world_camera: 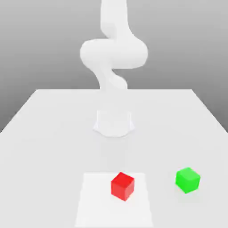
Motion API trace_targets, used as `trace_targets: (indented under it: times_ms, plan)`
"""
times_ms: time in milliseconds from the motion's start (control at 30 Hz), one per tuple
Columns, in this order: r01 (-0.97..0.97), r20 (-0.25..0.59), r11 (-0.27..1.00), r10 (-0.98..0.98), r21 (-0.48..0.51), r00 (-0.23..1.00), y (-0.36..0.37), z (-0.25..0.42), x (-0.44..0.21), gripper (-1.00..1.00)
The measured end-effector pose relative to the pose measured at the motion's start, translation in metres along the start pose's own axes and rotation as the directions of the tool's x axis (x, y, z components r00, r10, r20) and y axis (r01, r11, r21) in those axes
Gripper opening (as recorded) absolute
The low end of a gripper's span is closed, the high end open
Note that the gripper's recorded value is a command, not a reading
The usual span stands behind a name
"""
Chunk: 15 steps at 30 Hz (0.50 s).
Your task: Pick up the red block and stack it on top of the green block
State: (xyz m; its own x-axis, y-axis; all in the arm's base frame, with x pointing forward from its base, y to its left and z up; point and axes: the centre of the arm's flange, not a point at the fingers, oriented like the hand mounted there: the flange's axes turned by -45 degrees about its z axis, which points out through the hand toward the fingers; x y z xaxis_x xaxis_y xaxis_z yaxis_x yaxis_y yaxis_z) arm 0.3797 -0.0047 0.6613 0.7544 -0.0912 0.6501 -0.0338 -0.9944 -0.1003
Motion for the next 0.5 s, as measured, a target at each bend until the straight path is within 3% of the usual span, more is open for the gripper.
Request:
trace_targets:
  times_ms: [100,233,400,500]
  plan:
    - [-0.109,0.127,0.993,0.103,0.035,0.986,0.005,0.080,-0.020,0.00]
    - [-0.231,0.286,0.973,0.218,0.010,0.933,0.004,0.173,-0.066,0.00]
    - [-0.336,0.444,0.935,0.351,-0.117,0.824,-0.001,0.269,-0.148,0.00]
    - [-0.364,0.495,0.904,0.428,-0.227,0.756,0.001,0.308,-0.204,0.00]
